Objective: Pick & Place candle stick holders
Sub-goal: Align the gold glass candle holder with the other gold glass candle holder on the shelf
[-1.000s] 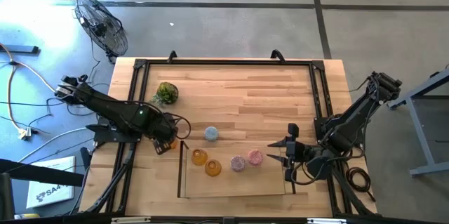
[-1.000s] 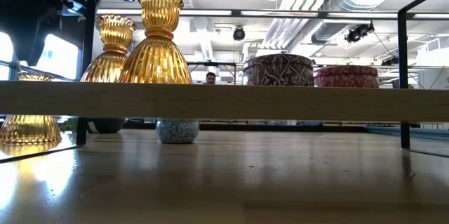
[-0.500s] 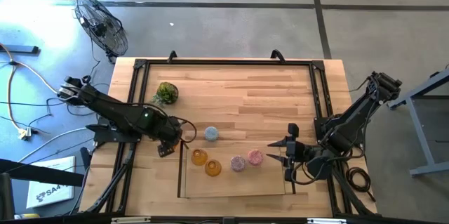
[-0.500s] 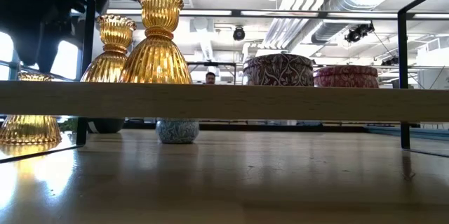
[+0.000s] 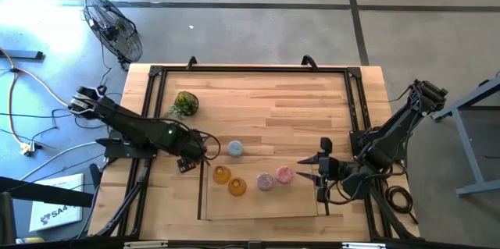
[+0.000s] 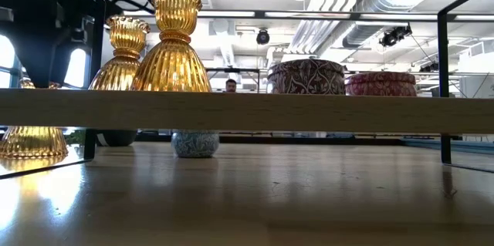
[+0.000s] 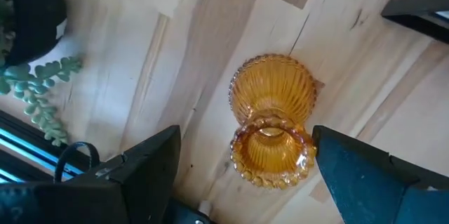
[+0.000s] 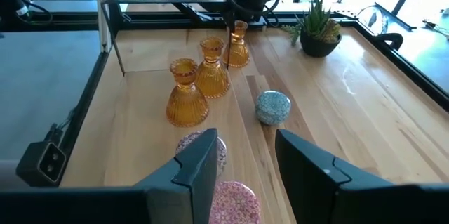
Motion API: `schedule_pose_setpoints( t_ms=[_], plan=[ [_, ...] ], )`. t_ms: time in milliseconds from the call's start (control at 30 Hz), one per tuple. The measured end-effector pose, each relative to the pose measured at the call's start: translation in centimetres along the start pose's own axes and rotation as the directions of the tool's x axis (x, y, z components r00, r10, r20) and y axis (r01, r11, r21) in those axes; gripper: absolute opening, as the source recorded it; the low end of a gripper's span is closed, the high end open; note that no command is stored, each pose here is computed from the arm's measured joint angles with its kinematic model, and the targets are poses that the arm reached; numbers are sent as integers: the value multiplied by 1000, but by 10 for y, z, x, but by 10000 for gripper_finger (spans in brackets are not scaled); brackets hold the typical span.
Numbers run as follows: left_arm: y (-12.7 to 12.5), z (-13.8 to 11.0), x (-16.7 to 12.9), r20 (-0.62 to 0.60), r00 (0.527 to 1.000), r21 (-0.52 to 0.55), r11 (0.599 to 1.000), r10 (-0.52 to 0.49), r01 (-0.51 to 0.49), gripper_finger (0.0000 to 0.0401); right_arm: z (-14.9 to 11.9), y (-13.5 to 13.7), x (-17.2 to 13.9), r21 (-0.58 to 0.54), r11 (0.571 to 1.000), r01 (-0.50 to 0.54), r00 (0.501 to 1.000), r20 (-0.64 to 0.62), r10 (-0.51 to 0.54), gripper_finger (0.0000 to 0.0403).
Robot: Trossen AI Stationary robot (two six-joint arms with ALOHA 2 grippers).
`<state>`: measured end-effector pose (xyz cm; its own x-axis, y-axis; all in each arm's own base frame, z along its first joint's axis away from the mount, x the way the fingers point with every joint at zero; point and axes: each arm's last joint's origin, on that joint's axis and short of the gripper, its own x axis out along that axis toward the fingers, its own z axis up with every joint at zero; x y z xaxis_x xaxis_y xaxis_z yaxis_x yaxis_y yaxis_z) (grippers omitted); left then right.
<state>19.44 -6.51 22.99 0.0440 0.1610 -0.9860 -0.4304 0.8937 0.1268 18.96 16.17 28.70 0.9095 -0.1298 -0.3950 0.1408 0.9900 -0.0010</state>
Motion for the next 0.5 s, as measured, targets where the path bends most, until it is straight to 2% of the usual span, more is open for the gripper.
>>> schedule_pose_setpoints(
  t_ms=[300, 500],
  plan=[
    [-3, 0, 9, -52, 998, 10, 999, 32, -31, 315, 1, 1, 0, 8, 1000, -12, 1000, 2, 12, 140],
    [4, -5, 31, -101, 994, 11, 999, 39, -38, 315, 1, 1, 0, 11, 1000, -19, 1000, 2, 19, 140]
  ],
)
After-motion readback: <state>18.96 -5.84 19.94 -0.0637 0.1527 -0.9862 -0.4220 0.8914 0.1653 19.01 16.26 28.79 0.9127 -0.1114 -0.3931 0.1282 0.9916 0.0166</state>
